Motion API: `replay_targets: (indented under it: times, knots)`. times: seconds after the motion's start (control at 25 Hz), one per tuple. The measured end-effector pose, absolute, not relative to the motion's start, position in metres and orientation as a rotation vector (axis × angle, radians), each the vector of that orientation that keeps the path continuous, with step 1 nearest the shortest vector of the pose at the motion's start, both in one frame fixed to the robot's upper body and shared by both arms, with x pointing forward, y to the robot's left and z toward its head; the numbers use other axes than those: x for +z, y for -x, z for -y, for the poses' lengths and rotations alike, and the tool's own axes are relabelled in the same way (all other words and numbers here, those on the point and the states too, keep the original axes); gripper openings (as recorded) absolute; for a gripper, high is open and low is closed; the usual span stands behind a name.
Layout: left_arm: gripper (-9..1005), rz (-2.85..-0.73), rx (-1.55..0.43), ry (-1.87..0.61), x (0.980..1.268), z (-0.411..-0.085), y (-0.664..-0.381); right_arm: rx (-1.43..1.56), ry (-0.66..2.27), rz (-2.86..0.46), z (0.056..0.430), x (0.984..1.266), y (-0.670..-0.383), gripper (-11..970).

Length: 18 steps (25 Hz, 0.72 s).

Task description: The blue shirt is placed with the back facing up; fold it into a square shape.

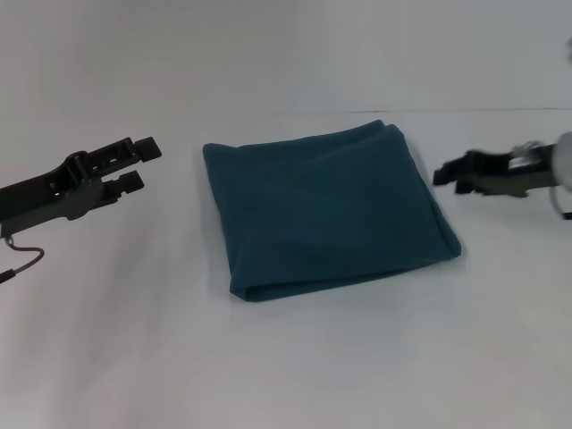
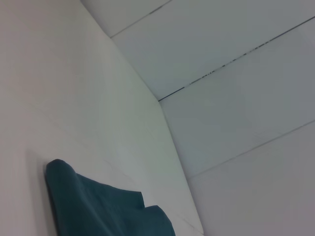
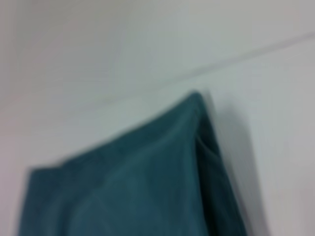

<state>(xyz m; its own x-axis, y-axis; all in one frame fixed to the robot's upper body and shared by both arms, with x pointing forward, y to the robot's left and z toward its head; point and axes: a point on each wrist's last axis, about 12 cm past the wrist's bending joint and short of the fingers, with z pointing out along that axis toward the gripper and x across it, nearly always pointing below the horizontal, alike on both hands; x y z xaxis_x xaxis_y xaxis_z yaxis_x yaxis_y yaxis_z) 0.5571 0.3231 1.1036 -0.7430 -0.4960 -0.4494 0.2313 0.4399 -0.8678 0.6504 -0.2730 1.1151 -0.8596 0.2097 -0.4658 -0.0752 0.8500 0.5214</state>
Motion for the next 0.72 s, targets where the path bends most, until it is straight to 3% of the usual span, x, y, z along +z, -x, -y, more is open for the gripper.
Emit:
replay_targets:
  times: [0.08,0.32,0.52,0.72]
  knots:
    - [859,-2.004,-1.347,0.220,1.104,-0.325,-0.557,0.871,-0.111,-2.420,0.287,1.124,-0.640,416]
    - [859,-1.953,-1.313,0.147,1.112,-0.336,-0.555,1.350,0.020,-2.025,0.304,1.143,-0.598,549]
    - [859,-1.872,-1.317,0.050,1.121,-0.335,-0.555,1.475,0.168,-1.783,0.300,1.145,-0.575,660]
    - [860,-1.767,-1.366,0.002,1.128,-0.331,-0.553,1.493,0.206,-1.723,0.296,1.137,-0.564,686]
